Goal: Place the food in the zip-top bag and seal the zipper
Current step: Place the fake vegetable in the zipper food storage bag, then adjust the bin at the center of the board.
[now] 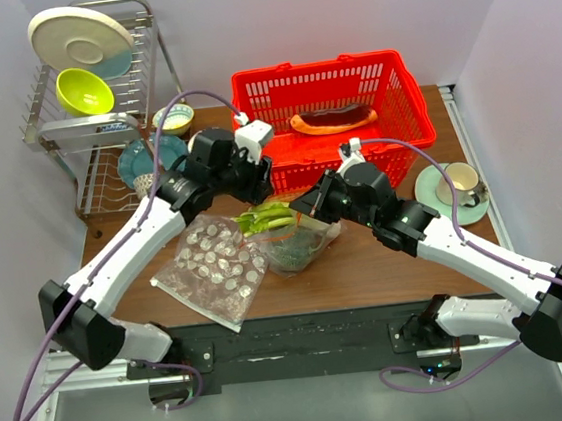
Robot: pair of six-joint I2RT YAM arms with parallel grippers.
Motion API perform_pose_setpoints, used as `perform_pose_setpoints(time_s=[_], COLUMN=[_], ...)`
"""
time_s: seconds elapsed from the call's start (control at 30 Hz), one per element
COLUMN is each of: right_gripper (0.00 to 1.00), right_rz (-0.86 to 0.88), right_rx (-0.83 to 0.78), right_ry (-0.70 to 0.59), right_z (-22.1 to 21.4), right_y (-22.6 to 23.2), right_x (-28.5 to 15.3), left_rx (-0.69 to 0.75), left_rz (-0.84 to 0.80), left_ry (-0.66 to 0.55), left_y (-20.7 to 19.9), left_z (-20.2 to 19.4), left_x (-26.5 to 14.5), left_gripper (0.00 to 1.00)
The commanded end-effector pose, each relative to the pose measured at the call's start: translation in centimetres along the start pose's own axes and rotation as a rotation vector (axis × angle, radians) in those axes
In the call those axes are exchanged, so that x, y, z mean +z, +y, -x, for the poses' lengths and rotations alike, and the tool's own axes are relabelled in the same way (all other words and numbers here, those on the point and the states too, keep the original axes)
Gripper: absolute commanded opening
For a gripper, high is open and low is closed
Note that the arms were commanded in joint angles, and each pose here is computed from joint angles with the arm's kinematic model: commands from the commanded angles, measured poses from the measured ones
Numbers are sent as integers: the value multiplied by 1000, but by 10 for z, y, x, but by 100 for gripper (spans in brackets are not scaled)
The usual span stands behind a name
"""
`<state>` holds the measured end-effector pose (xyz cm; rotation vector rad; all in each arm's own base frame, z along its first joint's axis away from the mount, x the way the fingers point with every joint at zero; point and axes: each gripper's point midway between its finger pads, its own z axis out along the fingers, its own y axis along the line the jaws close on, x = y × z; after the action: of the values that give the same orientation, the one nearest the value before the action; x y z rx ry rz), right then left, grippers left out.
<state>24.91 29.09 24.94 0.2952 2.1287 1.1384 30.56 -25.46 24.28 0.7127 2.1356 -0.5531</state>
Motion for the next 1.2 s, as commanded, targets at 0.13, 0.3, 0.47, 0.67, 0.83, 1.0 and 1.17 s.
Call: perform_pose_setpoints(time_s=[0.13,0.3,0.47,0.67,0.83,1.0,1.17], right_gripper=[0,0,0,0,0,0,0], right_rz=[40,39,43,44,40,9,-118], right_rx=[-21,-19,-21,-22,-35,-39,7], right_ry=[-15,-13,-14,-14,-12,-19,-90], right_z=[3,2,3,3,4,7,24], right_y=[9,8,10,10,11,8,-5], right_x=[-5,-5,-6,-6,-5,-6,-10], left_rx=[40,42,35,35,34,20,15], left_rz=[-60,-72,-36,-37,-192,-279,-305], left_ry=[-183,-118,-77,-63,-47,-45,-88], left_y=[-16,-14,-5,-2,-28,-43,-51], left_z=[42,23,14,13,8,2,11], left_x=[-35,-18,-2,12,16,14,-3], left_gripper=[55,51,49,37,15,0,0])
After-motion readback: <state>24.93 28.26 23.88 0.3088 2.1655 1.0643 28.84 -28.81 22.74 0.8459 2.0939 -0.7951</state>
